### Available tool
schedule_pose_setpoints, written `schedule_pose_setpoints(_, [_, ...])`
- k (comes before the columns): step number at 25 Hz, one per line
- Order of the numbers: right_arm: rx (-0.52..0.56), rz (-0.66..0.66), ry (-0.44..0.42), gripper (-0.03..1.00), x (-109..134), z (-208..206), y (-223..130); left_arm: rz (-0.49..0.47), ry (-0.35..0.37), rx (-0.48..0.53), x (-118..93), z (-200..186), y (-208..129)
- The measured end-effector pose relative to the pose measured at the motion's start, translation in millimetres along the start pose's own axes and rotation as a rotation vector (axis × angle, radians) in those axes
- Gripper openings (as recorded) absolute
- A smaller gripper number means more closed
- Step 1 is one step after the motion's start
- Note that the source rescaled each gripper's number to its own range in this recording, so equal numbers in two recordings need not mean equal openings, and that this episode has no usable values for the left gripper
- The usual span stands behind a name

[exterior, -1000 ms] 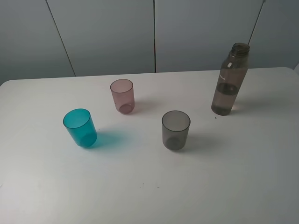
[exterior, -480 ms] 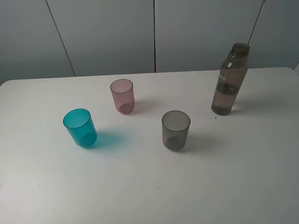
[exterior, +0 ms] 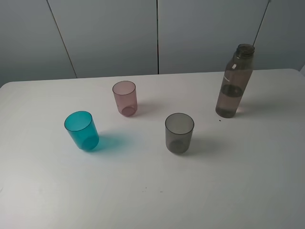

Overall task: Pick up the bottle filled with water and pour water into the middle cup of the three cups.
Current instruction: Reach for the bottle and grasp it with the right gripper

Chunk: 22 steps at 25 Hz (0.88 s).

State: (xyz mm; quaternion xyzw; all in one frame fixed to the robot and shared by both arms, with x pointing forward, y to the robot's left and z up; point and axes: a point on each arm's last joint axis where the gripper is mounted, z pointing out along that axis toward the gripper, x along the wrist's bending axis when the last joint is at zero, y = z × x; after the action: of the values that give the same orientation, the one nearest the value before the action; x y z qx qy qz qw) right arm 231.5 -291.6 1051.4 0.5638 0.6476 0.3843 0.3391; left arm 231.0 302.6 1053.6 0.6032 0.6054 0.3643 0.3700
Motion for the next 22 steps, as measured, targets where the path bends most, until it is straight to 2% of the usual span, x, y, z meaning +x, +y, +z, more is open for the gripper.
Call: schedule_pose_setpoints(22, [0.012, 0.008, 0.014, 1.0, 0.8, 0.9, 6.2, 0.006, 0.0, 0.0, 0.0, 0.0, 0.0])
